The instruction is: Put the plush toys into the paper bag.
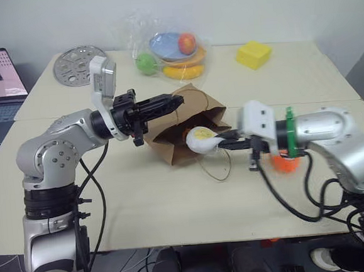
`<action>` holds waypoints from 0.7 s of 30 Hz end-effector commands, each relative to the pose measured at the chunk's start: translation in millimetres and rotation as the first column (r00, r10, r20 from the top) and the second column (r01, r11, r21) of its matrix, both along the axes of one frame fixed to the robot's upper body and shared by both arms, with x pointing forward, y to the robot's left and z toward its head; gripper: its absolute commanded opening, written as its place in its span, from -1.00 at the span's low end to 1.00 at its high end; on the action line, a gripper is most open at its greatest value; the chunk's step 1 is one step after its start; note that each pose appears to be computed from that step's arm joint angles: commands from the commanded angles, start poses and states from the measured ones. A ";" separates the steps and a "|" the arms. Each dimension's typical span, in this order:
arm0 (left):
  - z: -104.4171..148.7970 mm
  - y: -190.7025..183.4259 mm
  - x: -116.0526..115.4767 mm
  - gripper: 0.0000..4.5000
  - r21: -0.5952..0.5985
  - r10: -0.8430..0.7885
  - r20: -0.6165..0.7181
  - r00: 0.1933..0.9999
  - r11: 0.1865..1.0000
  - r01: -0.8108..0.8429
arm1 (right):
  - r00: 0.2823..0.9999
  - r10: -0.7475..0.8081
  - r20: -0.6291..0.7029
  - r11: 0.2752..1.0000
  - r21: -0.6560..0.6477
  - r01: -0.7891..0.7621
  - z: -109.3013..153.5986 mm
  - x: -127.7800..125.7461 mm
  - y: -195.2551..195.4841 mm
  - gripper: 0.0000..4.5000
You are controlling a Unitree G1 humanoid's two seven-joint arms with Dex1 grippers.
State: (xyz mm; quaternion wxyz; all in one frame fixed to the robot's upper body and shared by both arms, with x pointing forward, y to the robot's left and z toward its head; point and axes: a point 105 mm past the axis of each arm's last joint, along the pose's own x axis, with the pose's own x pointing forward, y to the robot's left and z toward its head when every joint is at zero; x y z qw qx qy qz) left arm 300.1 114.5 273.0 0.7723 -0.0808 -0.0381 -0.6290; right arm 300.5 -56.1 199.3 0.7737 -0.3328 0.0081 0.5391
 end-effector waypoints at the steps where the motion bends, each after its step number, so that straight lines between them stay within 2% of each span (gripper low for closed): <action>1: 14.0 0.7 -4.2 -1.00 -0.019 -0.009 0.053 0.999 1.000 0.010 | 0.993 -0.044 0.106 0.999 -0.003 0.045 -8.3 21.8 20.7 -0.97; 5: 16.4 2.3 -5.5 -1.00 -0.032 -0.008 0.051 0.999 0.999 0.009 | 0.984 -0.109 0.144 0.991 0.093 0.096 -4.9 36.5 39.8 -0.97; 9: 17.2 2.9 -4.9 -1.00 -0.050 0.001 0.043 0.999 0.999 0.001 | 0.981 -0.136 0.142 0.983 0.143 0.116 -3.6 38.3 47.6 -0.47; 14: 16.3 1.3 -5.0 -1.00 -0.060 0.000 0.037 0.999 0.998 0.002 | 0.977 -0.174 0.124 0.968 0.202 0.147 3.9 38.5 49.0 0.34; 17: 16.3 0.5 -3.5 -1.00 -0.062 0.002 0.037 0.999 0.998 0.000 | 0.980 -0.152 0.127 0.975 0.182 0.127 5.1 33.6 45.9 0.86; 18: 16.4 0.3 -2.9 -1.00 -0.064 0.002 0.036 0.999 0.998 0.000 | 0.983 -0.141 0.120 0.977 0.177 0.119 6.0 30.9 44.0 0.98; 21: 16.0 -0.3 -1.0 -1.00 -0.069 0.006 0.033 0.999 0.998 -0.003 | 0.991 -0.090 0.097 0.983 0.169 0.073 17.7 15.1 29.2 0.99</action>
